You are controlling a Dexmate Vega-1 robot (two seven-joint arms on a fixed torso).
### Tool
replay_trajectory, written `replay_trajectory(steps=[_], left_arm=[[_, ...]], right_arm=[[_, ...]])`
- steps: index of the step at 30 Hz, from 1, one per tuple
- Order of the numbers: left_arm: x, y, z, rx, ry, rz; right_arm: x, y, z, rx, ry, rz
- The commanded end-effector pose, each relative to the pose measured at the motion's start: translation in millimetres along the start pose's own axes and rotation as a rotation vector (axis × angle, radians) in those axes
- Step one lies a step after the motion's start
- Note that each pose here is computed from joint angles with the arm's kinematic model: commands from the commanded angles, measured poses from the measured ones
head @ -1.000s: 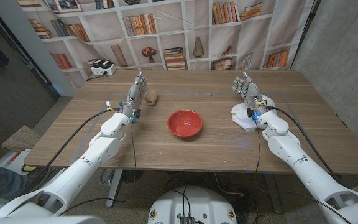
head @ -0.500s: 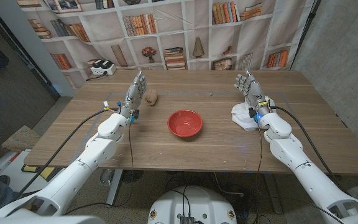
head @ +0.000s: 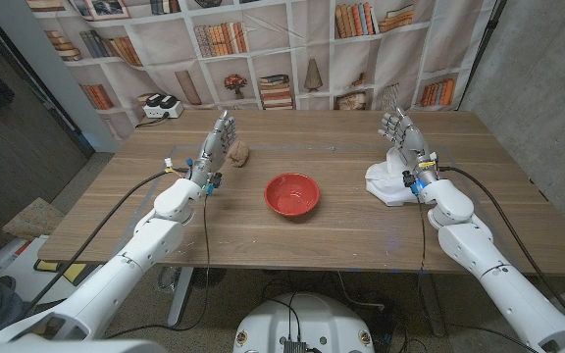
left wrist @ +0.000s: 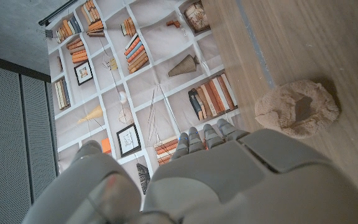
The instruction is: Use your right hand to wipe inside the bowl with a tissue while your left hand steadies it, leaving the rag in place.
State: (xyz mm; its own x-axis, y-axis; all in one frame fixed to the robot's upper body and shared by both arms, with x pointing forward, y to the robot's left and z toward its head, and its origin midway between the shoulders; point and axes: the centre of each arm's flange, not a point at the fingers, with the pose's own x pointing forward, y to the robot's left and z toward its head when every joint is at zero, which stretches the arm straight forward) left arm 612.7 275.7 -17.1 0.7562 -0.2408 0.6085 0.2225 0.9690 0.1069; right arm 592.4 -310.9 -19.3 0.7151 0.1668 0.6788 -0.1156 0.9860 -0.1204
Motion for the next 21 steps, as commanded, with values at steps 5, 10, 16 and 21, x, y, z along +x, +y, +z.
replay_trajectory(steps=[5, 10, 16, 21], left_arm=[[-6.4, -7.2, 10.2, 0.045, 0.001, -0.01], [-6.2, -5.6, 13.7, 0.063, 0.013, -0.039], [-9.9, -3.9, 17.9, 0.07, 0.0, -0.041], [-12.8, -2.4, 19.5, 0.072, -0.004, -0.037]], right_arm=[[-25.8, -6.8, 15.2, -0.151, -0.028, -0.045], [-32.5, -7.8, 14.7, -0.166, -0.033, -0.071], [-36.4, -12.2, 13.8, -0.181, -0.027, -0.106], [-41.4, -16.6, 15.8, -0.214, -0.031, -0.134]])
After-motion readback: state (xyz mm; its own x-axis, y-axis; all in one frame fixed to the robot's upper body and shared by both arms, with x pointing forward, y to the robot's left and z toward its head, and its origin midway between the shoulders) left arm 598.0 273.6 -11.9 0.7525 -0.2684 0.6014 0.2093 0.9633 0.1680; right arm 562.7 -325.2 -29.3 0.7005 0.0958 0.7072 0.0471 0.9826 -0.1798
